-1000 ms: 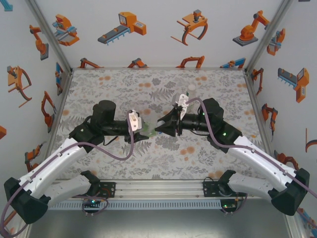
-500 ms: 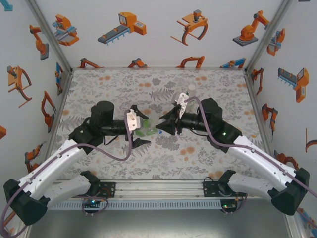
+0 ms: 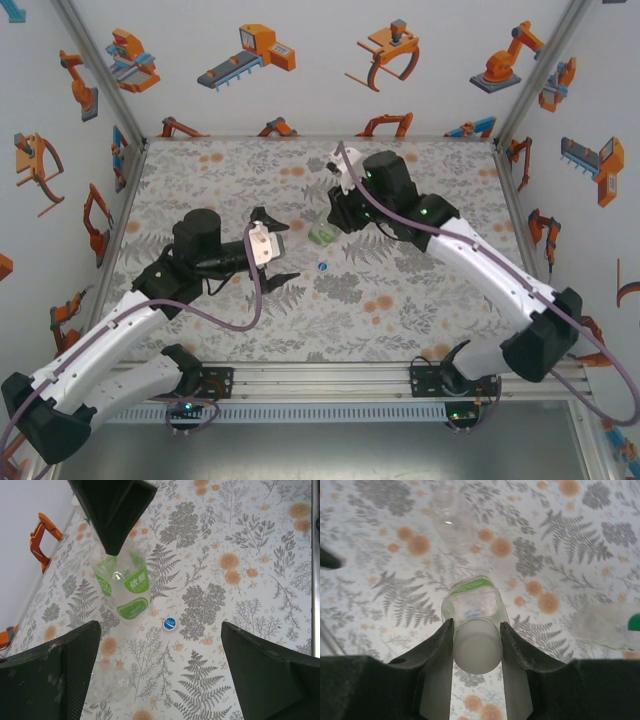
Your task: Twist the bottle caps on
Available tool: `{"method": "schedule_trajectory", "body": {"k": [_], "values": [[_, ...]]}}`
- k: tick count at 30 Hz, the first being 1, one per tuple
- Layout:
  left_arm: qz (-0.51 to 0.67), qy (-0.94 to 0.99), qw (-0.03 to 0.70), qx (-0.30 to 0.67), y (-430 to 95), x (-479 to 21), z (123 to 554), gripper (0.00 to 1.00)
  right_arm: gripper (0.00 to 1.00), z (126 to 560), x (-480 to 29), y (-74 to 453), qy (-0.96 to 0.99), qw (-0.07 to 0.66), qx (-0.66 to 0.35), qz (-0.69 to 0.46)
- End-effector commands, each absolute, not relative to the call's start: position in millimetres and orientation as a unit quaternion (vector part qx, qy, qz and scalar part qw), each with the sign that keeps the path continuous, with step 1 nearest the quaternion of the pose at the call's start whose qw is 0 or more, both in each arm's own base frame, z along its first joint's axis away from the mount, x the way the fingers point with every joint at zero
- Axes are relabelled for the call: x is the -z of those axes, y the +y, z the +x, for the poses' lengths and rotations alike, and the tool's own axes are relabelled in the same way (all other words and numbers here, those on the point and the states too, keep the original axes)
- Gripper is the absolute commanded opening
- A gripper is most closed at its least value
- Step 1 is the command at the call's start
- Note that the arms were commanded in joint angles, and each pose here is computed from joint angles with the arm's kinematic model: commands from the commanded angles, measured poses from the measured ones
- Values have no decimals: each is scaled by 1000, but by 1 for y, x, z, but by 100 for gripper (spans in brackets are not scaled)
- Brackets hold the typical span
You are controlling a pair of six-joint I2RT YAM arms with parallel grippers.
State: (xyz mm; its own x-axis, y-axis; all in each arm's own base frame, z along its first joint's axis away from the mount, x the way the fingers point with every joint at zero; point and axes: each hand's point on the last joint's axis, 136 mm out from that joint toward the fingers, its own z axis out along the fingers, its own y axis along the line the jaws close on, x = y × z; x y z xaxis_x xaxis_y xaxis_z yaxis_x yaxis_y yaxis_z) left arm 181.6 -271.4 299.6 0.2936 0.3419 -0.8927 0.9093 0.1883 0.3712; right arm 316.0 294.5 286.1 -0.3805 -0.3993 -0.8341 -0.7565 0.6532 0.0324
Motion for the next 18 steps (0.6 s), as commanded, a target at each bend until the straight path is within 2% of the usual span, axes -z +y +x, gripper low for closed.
{"method": "schedule_trajectory", "body": {"k": [1,11,18], "values": [[573,536,565,256,-271,-305,184,97,0,344,-266,274,839,400,-146,-340],[574,542,555,260,-274,-299,186,97,0,428,-217,262,871,373,-90,-307],[574,544,552,264,-275,-298,186,97,0,447,-198,274,876,347,-92,-321]]}}
